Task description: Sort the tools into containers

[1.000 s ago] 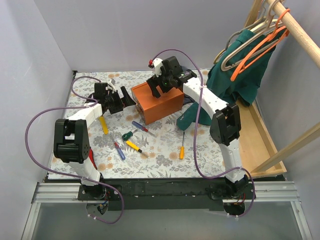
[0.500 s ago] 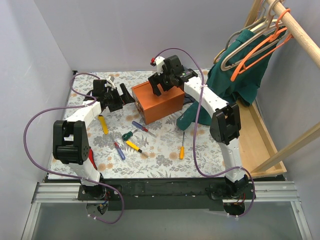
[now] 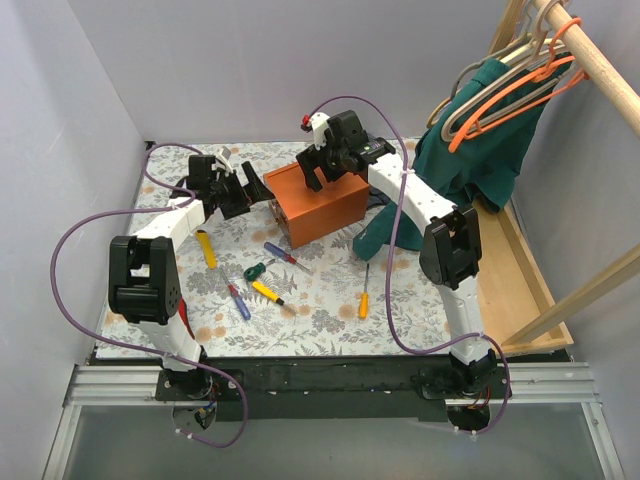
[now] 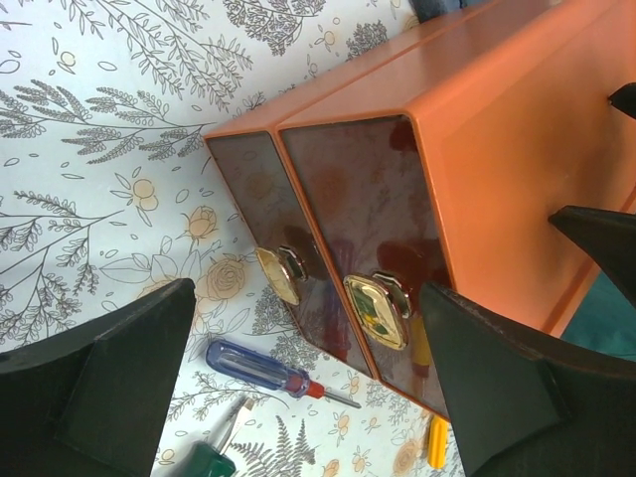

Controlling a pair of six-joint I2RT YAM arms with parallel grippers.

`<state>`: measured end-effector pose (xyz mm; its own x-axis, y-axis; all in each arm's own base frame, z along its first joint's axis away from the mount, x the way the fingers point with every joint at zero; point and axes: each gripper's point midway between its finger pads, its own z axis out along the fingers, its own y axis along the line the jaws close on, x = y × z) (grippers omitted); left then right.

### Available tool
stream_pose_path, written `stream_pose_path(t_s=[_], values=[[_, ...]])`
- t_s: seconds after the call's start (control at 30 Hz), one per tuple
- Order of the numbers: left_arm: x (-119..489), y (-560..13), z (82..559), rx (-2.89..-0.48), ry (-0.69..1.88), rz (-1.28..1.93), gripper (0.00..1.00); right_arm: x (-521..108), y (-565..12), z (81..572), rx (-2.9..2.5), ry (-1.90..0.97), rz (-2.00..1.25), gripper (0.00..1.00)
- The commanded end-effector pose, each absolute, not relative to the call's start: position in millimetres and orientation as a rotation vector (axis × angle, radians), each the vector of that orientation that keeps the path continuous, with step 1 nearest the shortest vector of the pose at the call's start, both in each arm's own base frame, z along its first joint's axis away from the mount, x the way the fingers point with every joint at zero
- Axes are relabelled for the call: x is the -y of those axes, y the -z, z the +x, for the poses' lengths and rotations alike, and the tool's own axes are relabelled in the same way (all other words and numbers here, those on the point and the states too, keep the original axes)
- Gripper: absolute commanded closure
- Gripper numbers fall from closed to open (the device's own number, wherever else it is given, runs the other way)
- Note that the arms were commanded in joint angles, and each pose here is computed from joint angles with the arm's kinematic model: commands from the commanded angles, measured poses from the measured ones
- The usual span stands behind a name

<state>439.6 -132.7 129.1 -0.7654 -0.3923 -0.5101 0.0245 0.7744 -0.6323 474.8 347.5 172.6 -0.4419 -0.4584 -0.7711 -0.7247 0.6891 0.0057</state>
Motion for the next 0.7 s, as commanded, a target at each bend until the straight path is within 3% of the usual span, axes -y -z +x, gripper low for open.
stream_pose_path(t_s=[0.0, 0.33, 0.67], values=[[129, -125, 439, -2.344, 0.775, -0.292, 0.04, -337, -127, 469, -2.239, -0.386, -0.936, 0.01], [95, -111, 421, -2.419, 0.517, -0.282, 0.03, -332, -118, 471, -2.255, -0.345, -0.932, 0.01], [38, -100, 374, -2.542, 0.297, -0.283, 0.03, -325, -111, 472, -2.276, -0.346, -0.929, 0.01]])
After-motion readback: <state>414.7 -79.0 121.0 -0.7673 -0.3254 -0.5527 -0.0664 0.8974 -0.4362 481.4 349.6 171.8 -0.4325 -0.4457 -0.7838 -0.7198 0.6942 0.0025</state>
